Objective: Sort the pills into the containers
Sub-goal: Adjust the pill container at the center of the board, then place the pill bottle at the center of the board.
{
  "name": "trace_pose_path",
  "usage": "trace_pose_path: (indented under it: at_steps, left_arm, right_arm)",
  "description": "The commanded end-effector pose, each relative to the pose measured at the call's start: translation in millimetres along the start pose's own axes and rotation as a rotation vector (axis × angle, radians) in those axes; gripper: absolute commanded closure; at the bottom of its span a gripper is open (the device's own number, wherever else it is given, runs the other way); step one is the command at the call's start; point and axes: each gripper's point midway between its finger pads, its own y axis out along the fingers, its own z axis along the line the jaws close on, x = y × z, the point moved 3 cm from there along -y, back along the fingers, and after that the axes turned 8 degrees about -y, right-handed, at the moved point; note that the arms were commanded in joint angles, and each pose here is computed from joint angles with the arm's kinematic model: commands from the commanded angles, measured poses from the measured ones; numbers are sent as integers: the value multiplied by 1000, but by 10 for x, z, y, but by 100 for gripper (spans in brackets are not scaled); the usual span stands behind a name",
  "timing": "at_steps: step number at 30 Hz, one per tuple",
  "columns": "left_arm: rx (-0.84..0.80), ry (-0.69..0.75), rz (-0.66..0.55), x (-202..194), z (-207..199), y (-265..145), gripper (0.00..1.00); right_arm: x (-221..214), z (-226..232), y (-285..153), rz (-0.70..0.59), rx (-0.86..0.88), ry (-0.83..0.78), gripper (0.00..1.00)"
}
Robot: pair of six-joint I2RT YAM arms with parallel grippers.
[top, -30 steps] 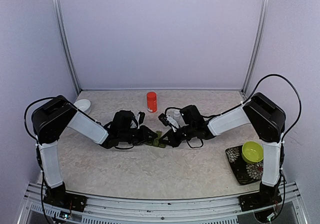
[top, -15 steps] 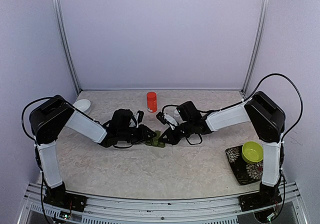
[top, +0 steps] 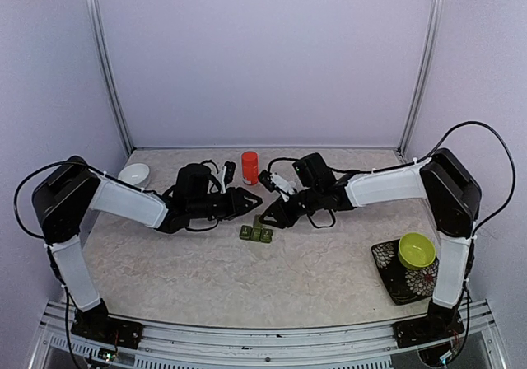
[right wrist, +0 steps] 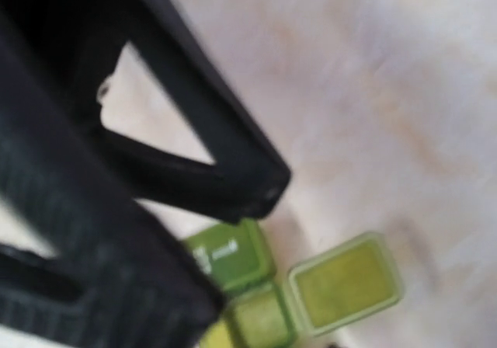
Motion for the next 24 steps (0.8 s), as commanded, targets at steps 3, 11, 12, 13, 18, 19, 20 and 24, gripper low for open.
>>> trace_pose_path:
  at_steps: [3,11,12,13,18,19,20,24]
  left_arm:
    - [-49,72,-82,213,-304,-256,42]
    - [-51,77,-102,168,-328,-409,9]
    - [-50,78,-106,163,-329,-419,6]
    - [-48,77,-107,153,-328,-428,3]
    - [-25,75,-109,92,-280,-456,1]
    - [-20,74,-109,81,-270,-462,1]
    - [-15,73,-108,68,-255,-466,1]
    - [0,66,-109,41,-205,-484,1]
  right_arm:
    - [397,-320,-504,-106,-204,-10,42]
    - [274,-1016,-759,-133,-443,67,28]
    - [240,-1107,-758,-133,-462,83,28]
    - [192,-1197,-739,-128,-477,97,28]
    - [40,-1517,-596,-85,-519,124,28]
    - [12,-1554,-548,-70,-517,123,28]
    - [-17,-1571,-498,-58,-509,121,28]
    - [-82,-1604,-372,-46,-488,116,28]
